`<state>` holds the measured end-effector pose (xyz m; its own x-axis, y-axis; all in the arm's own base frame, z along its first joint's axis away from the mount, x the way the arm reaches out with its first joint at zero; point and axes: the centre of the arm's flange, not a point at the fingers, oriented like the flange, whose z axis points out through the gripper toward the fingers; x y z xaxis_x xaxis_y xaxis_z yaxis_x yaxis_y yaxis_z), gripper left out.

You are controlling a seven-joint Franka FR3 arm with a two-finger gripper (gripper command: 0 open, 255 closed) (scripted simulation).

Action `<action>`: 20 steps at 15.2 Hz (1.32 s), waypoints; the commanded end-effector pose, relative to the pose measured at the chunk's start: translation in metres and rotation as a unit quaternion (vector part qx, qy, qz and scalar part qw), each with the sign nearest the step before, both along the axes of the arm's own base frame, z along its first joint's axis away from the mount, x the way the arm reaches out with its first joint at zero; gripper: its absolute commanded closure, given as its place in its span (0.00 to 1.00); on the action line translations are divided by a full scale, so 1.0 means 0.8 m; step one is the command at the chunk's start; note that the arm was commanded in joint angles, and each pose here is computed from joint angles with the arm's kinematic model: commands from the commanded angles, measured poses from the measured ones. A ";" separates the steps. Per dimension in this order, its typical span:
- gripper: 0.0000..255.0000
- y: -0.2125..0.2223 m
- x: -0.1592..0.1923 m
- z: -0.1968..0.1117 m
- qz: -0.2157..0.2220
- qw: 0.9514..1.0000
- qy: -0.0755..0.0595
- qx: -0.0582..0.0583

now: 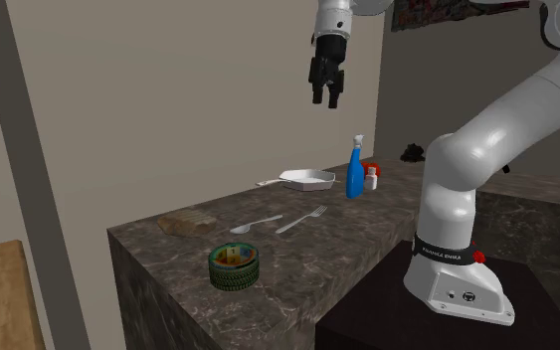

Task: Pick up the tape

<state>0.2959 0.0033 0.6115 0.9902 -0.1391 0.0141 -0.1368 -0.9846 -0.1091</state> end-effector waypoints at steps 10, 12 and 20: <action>0.00 0.113 0.030 -0.100 0.004 1.000 -0.002 -0.020; 0.00 0.137 0.036 -0.123 0.004 1.000 -0.003 -0.024; 0.00 0.233 0.062 -0.216 0.008 0.999 -0.005 -0.042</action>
